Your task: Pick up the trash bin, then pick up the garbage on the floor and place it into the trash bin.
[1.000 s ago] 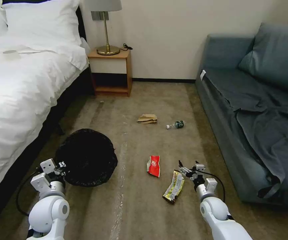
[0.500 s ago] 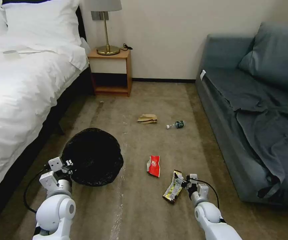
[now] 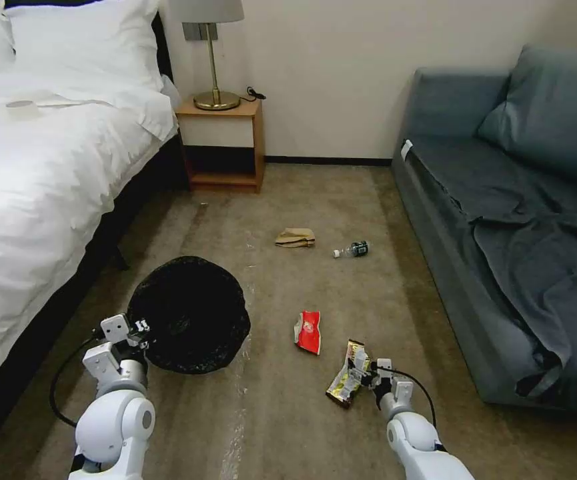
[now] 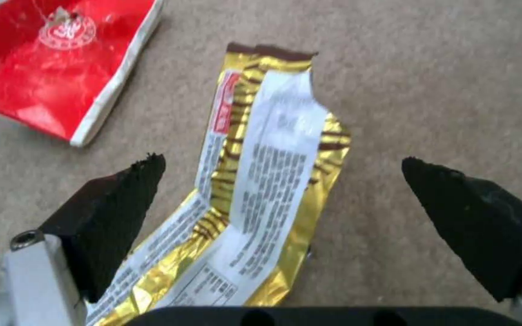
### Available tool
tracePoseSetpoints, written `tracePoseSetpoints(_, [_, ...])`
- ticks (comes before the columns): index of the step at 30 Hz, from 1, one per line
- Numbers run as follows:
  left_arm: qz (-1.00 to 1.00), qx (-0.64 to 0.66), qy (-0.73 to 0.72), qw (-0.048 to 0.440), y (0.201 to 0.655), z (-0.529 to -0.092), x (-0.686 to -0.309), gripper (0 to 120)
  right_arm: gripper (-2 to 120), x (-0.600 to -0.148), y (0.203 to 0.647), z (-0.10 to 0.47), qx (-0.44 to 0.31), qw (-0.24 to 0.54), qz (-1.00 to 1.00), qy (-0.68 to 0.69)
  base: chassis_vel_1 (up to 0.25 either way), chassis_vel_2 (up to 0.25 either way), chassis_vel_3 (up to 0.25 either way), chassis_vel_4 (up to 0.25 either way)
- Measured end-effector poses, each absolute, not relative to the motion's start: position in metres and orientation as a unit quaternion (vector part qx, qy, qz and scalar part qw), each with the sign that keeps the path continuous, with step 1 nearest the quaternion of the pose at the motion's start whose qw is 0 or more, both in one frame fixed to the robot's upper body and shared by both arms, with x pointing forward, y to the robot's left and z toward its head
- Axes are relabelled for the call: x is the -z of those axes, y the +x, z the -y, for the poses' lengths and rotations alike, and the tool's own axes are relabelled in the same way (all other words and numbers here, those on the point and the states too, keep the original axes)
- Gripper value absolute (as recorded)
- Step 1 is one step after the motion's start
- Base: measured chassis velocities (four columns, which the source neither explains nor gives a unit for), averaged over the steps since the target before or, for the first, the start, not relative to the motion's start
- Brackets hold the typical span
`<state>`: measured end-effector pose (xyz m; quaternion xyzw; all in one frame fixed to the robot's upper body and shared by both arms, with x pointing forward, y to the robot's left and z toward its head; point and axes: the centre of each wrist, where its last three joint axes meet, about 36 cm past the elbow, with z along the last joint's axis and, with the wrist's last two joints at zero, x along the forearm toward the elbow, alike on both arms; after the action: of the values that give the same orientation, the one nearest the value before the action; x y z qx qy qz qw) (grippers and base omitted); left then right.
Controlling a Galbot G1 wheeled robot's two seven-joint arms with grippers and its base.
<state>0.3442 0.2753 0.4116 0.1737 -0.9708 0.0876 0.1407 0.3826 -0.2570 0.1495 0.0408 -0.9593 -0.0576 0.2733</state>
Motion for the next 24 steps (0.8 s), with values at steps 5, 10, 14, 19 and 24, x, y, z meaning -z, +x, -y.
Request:
tracePoseSetpoints(5, [0.971, -0.086, 0.174, 0.143, 0.343, -0.274, -0.408, 3, 100, -0.141, 0.382, 0.252, 0.06, 0.276, 0.958, 0.046, 0.0, 0.0, 0.0, 0.0])
tracePoseSetpoints(10, [0.971, -0.085, 0.174, 0.143, 0.343, -0.275, -0.408, 3, 100, -0.134, 0.379, 0.249, 0.06, 0.277, 0.958, 0.052, 0.0, 0.0, 0.0, 0.0])
tracePoseSetpoints(14, [0.971, -0.085, 0.175, 0.142, 0.343, -0.276, -0.408, 3, 100, -0.128, 0.376, 0.246, 0.06, 0.277, 0.957, 0.06, 0.0, 0.0, 0.0, 0.0])
tracePoseSetpoints(19, [0.97, -0.085, 0.176, 0.142, 0.342, -0.277, -0.408, 3, 85, -0.119, 0.373, 0.245, 0.056, 0.276, 0.957, 0.065, 0.0, 0.0, 0.0, 0.0])
tracePoseSetpoints(24, [0.97, -0.085, 0.177, 0.141, 0.342, -0.278, -0.408, 3, 70, -0.116, 0.371, 0.245, 0.055, 0.276, 0.958, 0.064, 0.0, 0.0, 0.0, 0.0])
